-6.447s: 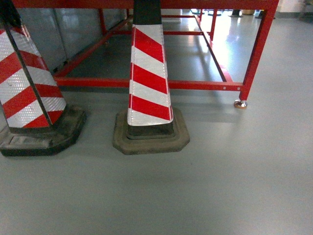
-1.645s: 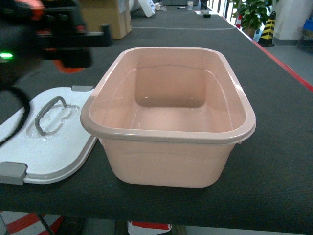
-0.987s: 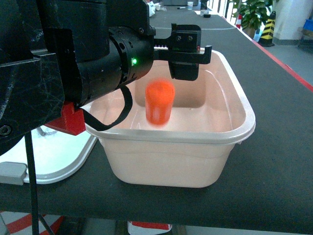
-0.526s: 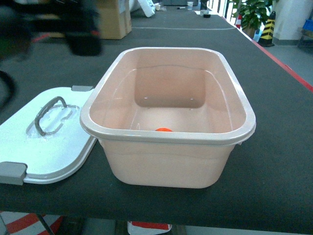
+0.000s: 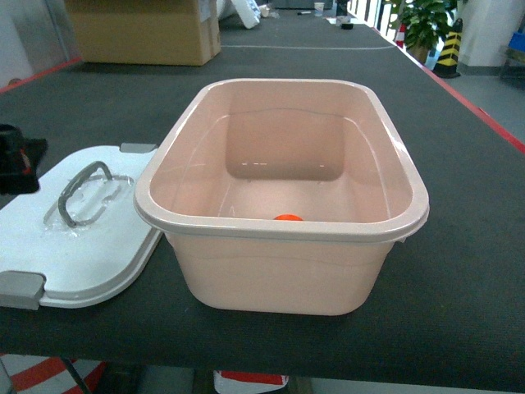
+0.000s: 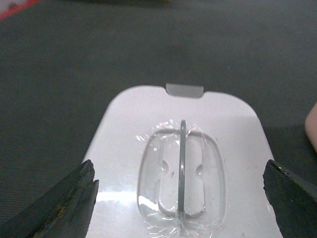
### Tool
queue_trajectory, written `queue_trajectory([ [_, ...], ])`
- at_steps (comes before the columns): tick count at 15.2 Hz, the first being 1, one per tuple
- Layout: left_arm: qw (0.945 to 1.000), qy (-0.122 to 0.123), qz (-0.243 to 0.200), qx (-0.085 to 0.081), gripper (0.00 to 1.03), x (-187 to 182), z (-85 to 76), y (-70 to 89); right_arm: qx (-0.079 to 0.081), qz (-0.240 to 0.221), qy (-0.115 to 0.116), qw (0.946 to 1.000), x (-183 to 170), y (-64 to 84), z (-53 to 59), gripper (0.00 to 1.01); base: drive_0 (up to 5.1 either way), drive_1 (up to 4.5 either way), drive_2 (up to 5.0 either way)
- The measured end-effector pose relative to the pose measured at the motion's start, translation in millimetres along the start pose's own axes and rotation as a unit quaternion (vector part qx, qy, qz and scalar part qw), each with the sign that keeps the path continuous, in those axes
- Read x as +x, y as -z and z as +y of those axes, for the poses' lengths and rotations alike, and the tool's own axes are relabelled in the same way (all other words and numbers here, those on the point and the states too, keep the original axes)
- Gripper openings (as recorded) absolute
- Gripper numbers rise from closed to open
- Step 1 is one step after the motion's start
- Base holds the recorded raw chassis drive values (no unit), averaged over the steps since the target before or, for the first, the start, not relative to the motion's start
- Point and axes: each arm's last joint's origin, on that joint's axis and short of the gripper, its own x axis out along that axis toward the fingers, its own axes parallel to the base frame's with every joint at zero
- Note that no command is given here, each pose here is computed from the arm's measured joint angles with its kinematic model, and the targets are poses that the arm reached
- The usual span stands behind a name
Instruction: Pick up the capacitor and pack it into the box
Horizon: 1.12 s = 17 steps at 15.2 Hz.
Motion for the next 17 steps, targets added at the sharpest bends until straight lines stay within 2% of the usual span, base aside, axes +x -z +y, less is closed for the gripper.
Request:
queue_trajectory([
  [1, 0.9997, 0.009, 0.023, 0.000, 0.98, 18.1, 1.9, 12.1, 0.000, 0.000, 0.000, 1.0000, 0.0, 0.0, 0.0, 0.98, 0.0, 0.00, 0.0],
  [3, 0.9985, 0.012, 0.054, -0.002, 0.98, 47.9, 7.0, 27.7, 0.000, 0.000, 0.000, 1.0000, 0.0, 0.0, 0.0, 0.98, 0.0, 0.00, 0.0],
  [7, 0.9974, 0.022, 0.068, -0.002, 0.98, 78.8, 10.2, 37.2, 0.000, 0.000, 0.000, 1.0000, 0.0, 0.0, 0.0, 0.98, 0.0, 0.00, 0.0],
  [11, 0.9960, 0.034, 0.081, 0.014, 0.55, 83.8, -1.1, 45.9, 0.000, 0.000, 0.000, 1.0000, 0.0, 0.0, 0.0, 0.98, 0.0, 0.00, 0.0],
  [15, 0.9961, 0.026, 0.082, 0.021, 0.10, 84.8, -6.9, 46.6, 0.000, 0.000, 0.000, 1.0000, 0.0, 0.0, 0.0, 0.98, 0.0, 0.00, 0.0],
  [16, 0.9959, 0.028, 0.082, 0.024, 0.02, 84.5, -7.9, 46.1, 0.000, 0.000, 0.000, 1.0000, 0.0, 0.0, 0.0, 0.98, 0.0, 0.00, 0.0],
  [17, 0.9959, 0.025, 0.083, 0.026, 0.02, 82.6, -9.1, 44.6, 0.000, 0.000, 0.000, 1.0000, 0.0, 0.0, 0.0, 0.98, 0.0, 0.00, 0.0],
])
